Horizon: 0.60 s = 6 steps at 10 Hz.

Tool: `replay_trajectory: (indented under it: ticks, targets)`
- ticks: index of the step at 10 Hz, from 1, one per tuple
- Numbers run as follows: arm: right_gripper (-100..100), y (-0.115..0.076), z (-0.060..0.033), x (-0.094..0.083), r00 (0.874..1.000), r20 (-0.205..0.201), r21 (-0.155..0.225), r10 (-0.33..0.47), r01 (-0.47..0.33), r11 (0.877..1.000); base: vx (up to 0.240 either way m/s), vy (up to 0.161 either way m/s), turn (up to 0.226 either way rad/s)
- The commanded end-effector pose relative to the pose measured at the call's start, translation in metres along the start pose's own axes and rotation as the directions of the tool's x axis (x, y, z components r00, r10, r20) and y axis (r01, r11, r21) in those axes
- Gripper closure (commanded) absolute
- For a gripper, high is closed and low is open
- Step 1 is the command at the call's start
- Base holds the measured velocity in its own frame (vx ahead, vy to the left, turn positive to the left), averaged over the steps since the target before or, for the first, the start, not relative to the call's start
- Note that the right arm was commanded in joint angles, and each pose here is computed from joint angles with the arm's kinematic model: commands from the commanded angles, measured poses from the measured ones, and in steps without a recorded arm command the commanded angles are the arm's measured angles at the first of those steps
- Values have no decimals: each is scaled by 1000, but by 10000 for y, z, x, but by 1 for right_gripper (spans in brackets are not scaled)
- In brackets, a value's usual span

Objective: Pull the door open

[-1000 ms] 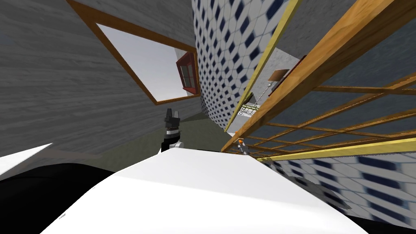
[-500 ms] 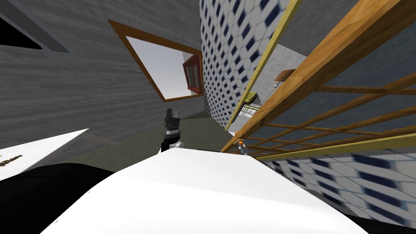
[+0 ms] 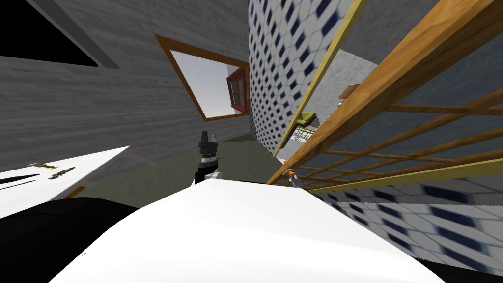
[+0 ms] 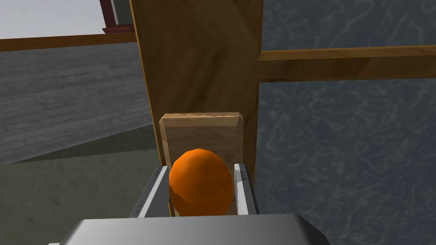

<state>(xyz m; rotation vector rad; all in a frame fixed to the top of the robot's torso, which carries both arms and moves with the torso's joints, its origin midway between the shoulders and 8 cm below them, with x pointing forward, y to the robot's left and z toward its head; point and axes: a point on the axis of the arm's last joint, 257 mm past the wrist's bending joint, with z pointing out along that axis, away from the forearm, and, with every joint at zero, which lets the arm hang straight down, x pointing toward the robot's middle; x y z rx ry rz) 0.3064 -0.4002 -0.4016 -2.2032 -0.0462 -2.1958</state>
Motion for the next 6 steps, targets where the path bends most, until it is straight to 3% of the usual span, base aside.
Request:
replay_trajectory:
  ticks: [1,6]
  targets:
    - [100,0,-53,-3,1000,1,8,1,-1,1000,-185,-43,138]
    - [100,29,-166,10,1000,-2,30,-1,1,1000,-197,-55,151]
